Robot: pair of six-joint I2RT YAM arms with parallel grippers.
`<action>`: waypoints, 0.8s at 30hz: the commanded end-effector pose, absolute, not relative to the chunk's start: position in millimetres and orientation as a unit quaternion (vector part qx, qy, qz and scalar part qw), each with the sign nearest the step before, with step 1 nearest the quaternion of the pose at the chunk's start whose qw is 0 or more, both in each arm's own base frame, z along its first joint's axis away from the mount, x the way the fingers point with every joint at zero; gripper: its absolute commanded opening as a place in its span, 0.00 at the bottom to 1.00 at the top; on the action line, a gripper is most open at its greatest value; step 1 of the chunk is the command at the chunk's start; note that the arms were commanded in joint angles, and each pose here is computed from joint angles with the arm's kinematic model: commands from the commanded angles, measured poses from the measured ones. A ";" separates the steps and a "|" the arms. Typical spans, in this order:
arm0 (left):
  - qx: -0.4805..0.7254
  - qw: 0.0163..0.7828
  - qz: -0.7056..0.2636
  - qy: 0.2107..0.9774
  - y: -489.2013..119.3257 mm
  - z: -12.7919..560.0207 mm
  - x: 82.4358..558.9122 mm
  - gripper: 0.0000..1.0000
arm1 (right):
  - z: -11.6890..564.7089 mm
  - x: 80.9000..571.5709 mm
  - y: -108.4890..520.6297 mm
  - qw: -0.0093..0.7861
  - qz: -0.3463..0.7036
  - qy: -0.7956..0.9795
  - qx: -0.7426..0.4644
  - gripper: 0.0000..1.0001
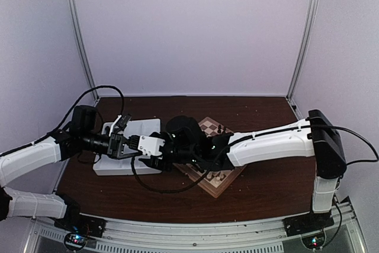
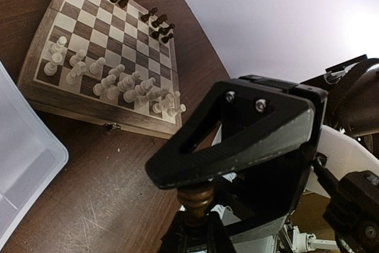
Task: Set up the chess pieces on the board
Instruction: Adjust the chess piece.
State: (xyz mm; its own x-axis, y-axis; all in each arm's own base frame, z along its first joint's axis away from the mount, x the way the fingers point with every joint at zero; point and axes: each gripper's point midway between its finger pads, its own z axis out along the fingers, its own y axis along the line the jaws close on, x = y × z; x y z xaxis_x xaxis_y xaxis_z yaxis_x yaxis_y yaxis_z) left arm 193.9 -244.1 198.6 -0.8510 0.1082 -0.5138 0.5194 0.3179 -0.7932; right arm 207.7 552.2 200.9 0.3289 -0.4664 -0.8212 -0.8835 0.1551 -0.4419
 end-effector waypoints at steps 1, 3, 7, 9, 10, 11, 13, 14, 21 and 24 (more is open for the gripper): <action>0.218 0.195 -0.564 0.772 -249.5 213.0 193.9 0.03 | 212.3 206.1 559.4 0.541 0.198 0.534 -0.619 0.56; 0.219 0.192 -0.565 0.772 -250.1 212.0 194.2 0.03 | 210.4 205.4 559.9 0.540 0.196 0.534 -0.620 0.56; 0.220 0.184 -0.564 0.774 -250.6 208.9 193.7 0.04 | 210.3 204.6 559.9 0.543 0.191 0.531 -0.622 0.62; 0.221 0.182 -0.563 0.775 -250.5 208.6 193.1 0.04 | 210.8 199.8 559.1 0.542 0.195 0.521 -0.630 0.65; 0.222 0.180 -0.563 0.776 -250.4 208.5 192.4 0.04 | 210.7 198.4 558.5 0.543 0.194 0.517 -0.633 0.66; 0.224 0.178 -0.562 0.776 -250.4 208.7 191.8 0.04 | 209.9 197.2 558.1 0.542 0.191 0.514 -0.637 0.66; 0.227 0.173 -0.561 0.777 -250.4 209.5 190.7 0.04 | 206.5 195.2 556.9 0.535 0.182 0.511 -0.648 0.65; 0.228 0.171 -0.560 0.778 -250.2 209.2 190.2 0.04 | 204.4 195.0 556.4 0.531 0.177 0.511 -0.653 0.65; 0.237 0.148 -0.546 0.790 -248.6 205.1 186.9 0.07 | 191.2 189.7 551.9 0.501 0.145 0.502 -0.690 0.56; 0.241 0.139 -0.534 0.798 -247.3 202.4 186.8 0.07 | 186.5 189.0 547.8 0.491 0.133 0.500 -0.701 0.54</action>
State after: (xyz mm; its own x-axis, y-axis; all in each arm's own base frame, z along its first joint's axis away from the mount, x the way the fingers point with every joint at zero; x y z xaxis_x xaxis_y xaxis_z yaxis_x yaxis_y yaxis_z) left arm 187.5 -245.8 192.7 -0.8758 0.1944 -0.4418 0.4825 0.3279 -0.8122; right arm 199.5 551.4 194.8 0.4339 -0.5278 -0.7301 -0.8416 0.0518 -0.5376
